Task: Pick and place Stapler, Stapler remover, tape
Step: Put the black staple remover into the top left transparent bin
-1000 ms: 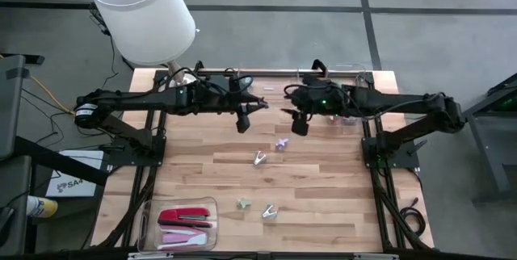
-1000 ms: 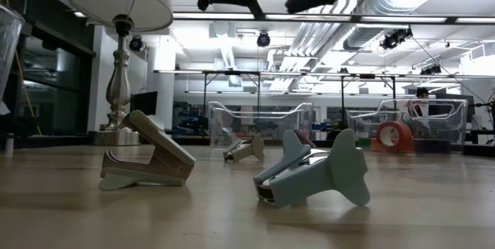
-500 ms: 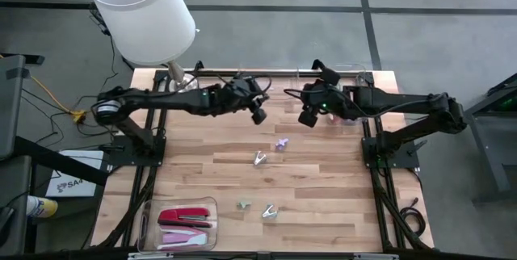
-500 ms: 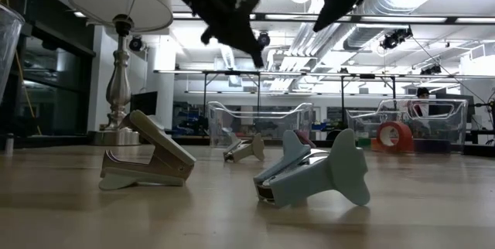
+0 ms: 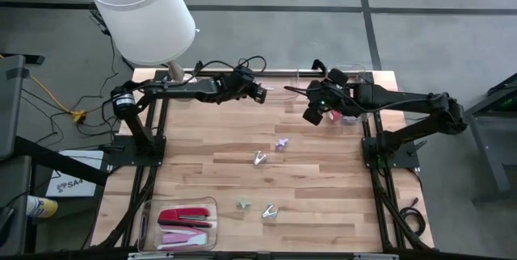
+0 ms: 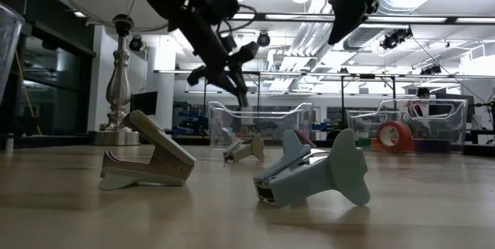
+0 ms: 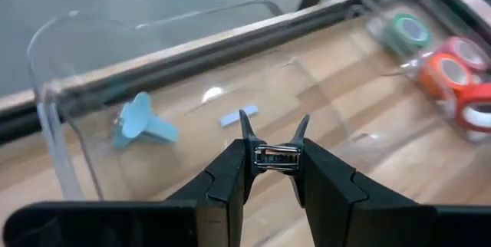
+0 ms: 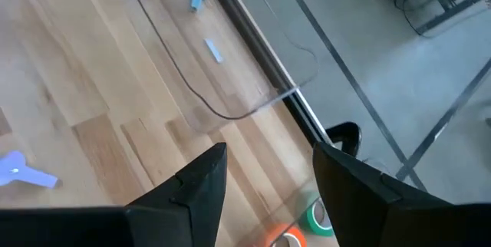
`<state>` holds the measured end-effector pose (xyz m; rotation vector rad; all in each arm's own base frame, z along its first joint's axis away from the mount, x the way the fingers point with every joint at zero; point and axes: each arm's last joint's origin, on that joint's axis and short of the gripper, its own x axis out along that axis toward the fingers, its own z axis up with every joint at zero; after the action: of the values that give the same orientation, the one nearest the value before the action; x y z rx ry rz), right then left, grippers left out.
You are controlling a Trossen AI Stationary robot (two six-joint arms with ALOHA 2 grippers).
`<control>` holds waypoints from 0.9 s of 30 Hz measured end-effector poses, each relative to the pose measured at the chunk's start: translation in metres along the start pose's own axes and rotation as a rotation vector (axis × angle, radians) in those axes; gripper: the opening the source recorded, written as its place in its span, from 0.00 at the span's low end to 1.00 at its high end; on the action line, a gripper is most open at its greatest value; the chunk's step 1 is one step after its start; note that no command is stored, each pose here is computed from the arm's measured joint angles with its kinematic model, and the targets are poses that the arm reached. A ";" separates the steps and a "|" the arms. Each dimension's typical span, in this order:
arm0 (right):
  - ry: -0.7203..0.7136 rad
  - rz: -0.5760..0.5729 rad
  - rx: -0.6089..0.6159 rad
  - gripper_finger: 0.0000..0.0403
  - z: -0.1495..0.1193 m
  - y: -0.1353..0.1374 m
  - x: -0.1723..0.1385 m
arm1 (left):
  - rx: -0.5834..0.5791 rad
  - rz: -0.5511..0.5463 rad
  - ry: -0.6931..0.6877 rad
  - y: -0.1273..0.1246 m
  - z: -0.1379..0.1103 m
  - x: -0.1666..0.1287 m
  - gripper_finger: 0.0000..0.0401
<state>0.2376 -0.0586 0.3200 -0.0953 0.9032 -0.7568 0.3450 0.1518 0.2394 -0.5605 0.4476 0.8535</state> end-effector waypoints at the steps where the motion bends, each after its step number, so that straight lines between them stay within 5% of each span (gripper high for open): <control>1: 0.005 -0.003 0.000 0.46 0.000 -0.001 0.000 | -0.019 0.002 0.008 0.003 0.000 0.003 0.24; 8: 0.042 -0.020 0.022 0.46 -0.003 -0.006 0.003 | -0.116 0.010 0.087 0.011 0.001 0.019 0.24; 27: 0.056 -0.002 0.032 0.46 -0.005 -0.006 0.003 | -0.042 0.168 0.283 -0.003 0.004 0.053 0.24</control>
<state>0.2325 -0.0638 0.3169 -0.0464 0.9442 -0.7783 0.3785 0.1827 0.2128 -0.6930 0.7445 0.9491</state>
